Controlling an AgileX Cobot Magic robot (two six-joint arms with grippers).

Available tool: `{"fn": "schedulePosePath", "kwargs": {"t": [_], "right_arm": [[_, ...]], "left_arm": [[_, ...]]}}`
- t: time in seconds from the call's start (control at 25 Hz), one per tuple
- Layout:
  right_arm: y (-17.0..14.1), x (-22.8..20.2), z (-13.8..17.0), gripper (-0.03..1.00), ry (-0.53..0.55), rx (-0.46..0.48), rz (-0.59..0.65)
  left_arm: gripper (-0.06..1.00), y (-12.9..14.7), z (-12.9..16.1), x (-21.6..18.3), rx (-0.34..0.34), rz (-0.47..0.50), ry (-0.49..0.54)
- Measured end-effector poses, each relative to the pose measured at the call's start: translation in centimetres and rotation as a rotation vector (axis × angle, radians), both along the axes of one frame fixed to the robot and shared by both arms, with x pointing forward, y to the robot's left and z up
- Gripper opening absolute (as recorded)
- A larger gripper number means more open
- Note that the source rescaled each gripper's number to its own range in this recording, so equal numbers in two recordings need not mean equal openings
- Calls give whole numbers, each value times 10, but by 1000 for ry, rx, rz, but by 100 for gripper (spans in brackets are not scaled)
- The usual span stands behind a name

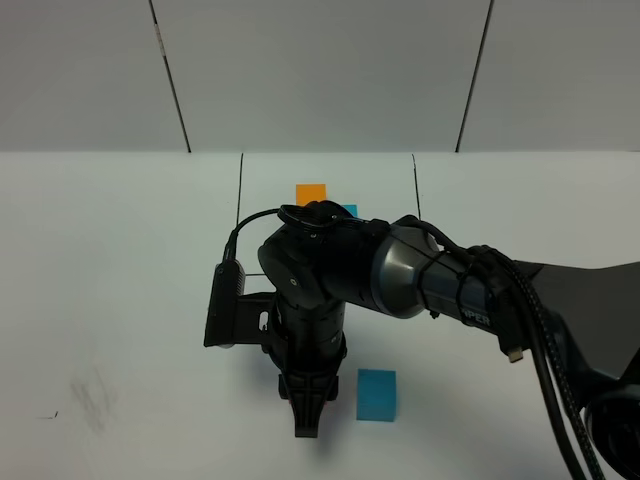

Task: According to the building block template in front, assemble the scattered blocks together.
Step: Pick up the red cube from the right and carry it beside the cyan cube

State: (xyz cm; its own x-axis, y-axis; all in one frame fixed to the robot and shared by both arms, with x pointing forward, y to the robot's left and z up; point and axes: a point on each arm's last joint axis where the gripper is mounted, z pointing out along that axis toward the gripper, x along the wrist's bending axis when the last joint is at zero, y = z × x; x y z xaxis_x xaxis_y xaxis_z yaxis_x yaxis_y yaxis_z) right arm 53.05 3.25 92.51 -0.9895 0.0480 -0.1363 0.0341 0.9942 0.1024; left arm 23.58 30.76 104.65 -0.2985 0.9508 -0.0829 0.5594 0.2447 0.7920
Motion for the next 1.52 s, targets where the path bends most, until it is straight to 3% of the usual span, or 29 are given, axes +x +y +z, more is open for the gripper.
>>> {"fn": "schedulePosePath", "kwargs": {"t": [0.36, 0.6, 1.04, 1.52], "right_arm": [[1, 5, -12, 2, -4, 7, 8], [-12, 15, -27, 2, 40, -45, -23], [-20, 17, -28, 2, 73, -78, -39], [-16, 13, -28, 2, 114, -36, -28]], "left_arm": [[48, 0, 0, 0, 0, 0, 0], [48, 0, 0, 0, 0, 0, 0], [48, 0, 0, 0, 0, 0, 0], [48, 0, 0, 0, 0, 0, 0]]}}
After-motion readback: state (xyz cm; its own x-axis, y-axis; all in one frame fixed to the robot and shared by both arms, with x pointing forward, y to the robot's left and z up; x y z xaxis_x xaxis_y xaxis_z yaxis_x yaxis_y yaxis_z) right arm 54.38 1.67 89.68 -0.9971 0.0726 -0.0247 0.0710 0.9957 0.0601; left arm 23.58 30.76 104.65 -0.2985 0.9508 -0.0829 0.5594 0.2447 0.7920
